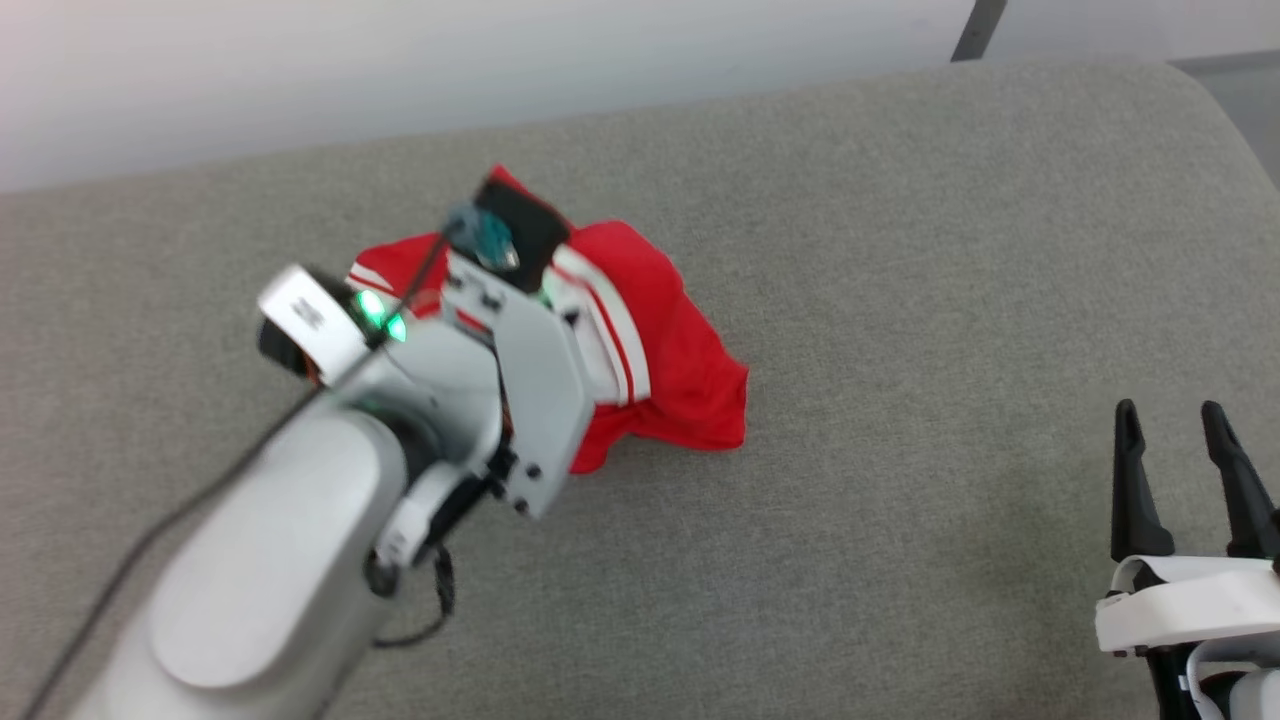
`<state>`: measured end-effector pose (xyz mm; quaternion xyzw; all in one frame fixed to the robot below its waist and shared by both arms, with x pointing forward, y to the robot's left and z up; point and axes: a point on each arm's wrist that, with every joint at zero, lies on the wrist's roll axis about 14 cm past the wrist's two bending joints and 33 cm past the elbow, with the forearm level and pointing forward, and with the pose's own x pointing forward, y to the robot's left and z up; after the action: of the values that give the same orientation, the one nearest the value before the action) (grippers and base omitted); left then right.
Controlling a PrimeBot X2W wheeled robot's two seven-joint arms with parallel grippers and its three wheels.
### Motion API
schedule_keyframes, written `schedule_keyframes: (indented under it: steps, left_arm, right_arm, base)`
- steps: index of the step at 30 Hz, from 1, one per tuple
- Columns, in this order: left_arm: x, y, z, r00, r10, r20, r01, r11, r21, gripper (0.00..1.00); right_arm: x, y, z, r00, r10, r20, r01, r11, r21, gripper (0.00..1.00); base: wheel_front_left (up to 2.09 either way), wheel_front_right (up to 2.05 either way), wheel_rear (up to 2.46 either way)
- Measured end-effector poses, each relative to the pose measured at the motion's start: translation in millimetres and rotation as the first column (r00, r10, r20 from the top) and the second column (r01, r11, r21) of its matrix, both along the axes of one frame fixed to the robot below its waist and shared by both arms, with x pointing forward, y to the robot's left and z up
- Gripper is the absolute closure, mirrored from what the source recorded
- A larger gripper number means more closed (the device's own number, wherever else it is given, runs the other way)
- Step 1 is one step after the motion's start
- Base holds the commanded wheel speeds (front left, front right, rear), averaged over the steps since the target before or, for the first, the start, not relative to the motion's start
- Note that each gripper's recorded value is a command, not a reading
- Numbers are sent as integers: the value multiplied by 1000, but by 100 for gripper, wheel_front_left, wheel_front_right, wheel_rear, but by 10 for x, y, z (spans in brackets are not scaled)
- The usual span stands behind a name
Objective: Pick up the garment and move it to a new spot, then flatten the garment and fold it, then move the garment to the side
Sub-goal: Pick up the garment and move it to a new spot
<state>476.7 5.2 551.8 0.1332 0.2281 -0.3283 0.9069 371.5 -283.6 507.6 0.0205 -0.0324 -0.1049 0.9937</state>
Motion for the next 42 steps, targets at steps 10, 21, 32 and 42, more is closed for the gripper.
schedule_keyframes:
  steps: [10, 21, 32, 42]
  left_arm:
    - [-218, -142, -881, 976, -15, -219, 19, 1000, 15, 100]
    - [-398, -72, -1415, 935, 20, -353, 4, 998, 68, 100]
    - [-393, -80, -1145, 960, 33, -277, -35, 999, -2, 0]
    - [-399, 129, -489, 992, 84, -98, -98, 985, -142, 0]
  right_arm:
    - [56, 10, -182, 999, -3, -40, 4, 1000, 18, 0]
    - [98, 61, -214, 999, 25, -46, -23, 999, 25, 0]
    - [61, 160, -56, 998, 69, -4, -69, 998, 9, 0]
    - [-37, 355, 105, 990, 138, 28, -137, 990, -5, 0]
  base:
    - [0, 0, 0]
    - [0, 0, 0]
    - [0, 0, 0]
    - [0, 0, 0]
